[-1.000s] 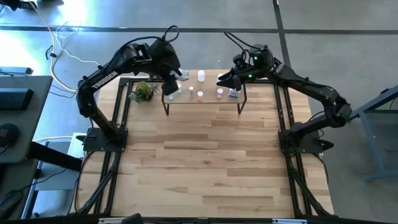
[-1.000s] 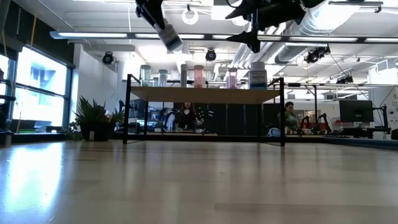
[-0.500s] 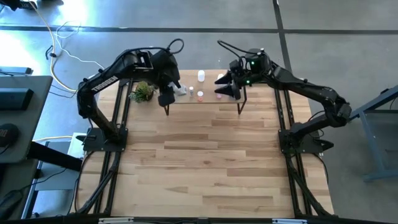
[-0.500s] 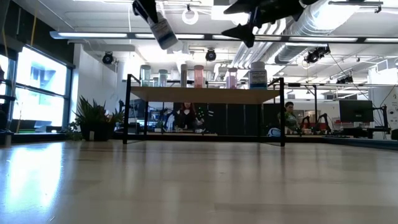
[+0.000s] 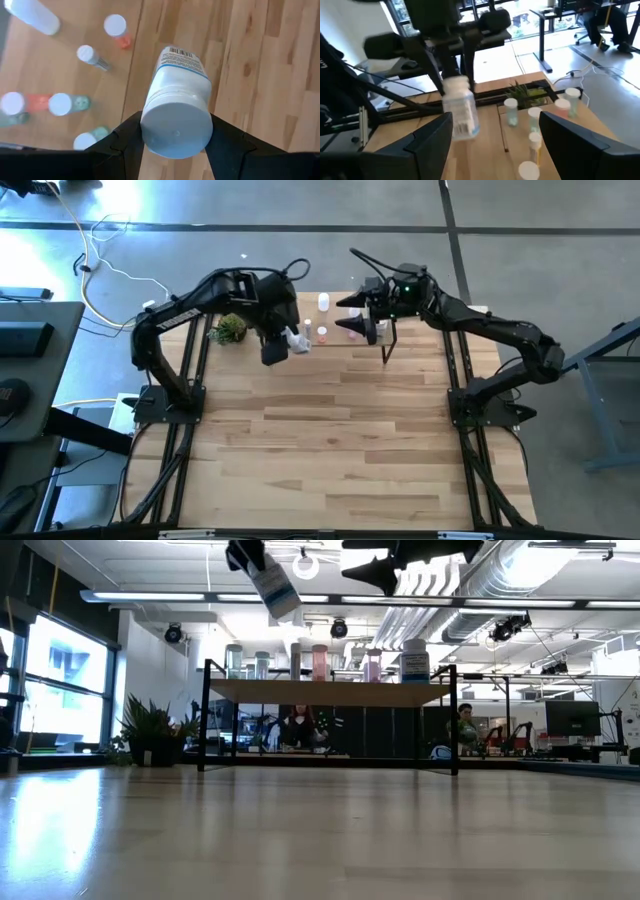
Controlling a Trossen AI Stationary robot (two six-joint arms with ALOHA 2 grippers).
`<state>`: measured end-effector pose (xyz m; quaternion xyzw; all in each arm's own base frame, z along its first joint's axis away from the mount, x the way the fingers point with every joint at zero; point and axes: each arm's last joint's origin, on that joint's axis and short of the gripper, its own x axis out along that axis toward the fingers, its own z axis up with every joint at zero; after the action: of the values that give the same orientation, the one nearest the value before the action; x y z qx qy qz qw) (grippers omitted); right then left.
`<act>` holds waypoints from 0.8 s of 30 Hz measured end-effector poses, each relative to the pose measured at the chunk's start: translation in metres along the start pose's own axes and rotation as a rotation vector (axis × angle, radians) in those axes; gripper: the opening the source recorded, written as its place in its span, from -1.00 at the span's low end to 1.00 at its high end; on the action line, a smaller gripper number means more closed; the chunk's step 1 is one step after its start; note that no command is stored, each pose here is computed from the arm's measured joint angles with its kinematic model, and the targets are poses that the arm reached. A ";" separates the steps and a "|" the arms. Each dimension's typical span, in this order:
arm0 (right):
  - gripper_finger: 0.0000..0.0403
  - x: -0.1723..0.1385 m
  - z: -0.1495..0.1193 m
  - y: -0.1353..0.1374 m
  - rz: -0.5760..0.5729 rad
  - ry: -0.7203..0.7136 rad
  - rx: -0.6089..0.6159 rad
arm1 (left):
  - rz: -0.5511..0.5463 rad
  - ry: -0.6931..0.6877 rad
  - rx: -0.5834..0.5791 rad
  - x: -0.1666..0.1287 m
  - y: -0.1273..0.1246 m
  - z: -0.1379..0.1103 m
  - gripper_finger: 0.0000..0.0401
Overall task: Pick and place medicine bottles onto shelf by color
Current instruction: Put the white blue pill bottle on the shelf
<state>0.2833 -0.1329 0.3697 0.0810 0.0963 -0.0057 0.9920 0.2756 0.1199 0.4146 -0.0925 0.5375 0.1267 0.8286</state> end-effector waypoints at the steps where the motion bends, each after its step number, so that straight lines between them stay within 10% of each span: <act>1: 0.43 0.001 0.000 0.001 0.005 0.001 -0.002 | -0.005 0.011 0.003 0.004 0.000 0.002 -0.19; 24: 0.43 0.030 -0.029 0.022 0.101 0.180 -0.051 | -0.118 0.044 0.047 0.067 -0.017 0.035 -0.19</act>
<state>0.3081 -0.1063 0.3396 0.0608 0.1809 0.0541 0.9801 0.3375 0.1208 0.3678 -0.1073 0.5520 0.0632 0.8245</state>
